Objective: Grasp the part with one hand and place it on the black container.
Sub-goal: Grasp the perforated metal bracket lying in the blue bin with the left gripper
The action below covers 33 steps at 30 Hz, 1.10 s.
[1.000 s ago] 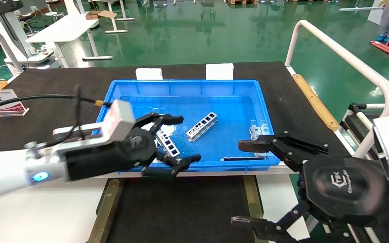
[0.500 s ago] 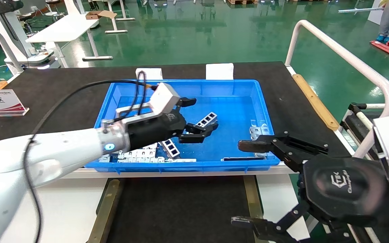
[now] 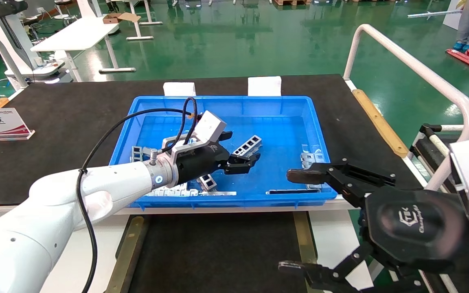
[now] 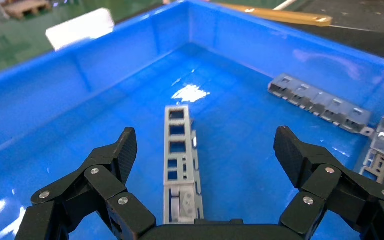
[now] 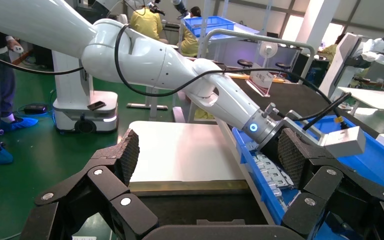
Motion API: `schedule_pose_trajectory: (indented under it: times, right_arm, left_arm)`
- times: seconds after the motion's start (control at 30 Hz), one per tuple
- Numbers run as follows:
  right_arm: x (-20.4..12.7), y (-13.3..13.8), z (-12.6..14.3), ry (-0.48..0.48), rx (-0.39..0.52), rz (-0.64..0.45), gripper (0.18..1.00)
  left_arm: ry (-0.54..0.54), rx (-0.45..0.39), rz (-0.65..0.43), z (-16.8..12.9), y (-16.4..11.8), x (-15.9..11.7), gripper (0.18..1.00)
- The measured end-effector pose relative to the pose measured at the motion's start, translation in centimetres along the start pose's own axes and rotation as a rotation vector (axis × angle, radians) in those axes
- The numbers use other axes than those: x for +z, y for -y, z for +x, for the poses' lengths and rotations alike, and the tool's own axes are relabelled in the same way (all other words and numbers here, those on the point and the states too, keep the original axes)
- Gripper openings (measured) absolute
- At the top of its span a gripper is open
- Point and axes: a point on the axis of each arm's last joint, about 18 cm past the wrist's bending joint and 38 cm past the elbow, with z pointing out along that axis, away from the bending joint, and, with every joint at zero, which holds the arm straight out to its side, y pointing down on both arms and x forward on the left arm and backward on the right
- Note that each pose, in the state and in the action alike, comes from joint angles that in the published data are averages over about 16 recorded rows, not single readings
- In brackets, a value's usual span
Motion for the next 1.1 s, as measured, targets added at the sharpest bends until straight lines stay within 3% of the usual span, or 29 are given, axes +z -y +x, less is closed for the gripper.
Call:
schedule_pose_trajectory:
  times: [0.6,0.87,1.1]
  right_arm:
    - [0.0,0.0,0.0,0.0,0.0,0.0,0.993]
    - [0.0,0.0,0.0,0.0,0.0,0.0,0.939]
    - [0.0,0.0,0.0,0.0,0.0,0.0,0.842]
  left_arm:
    - [0.069,-0.012,-0.085,0.8,-2.2,1.4,0.989]
    - [0.083,-0.025,-0.088,1.3,-2.4,1.7,0.943]
    - [0.086,-0.028,-0.092,1.5,-2.6,1.9,0.846]
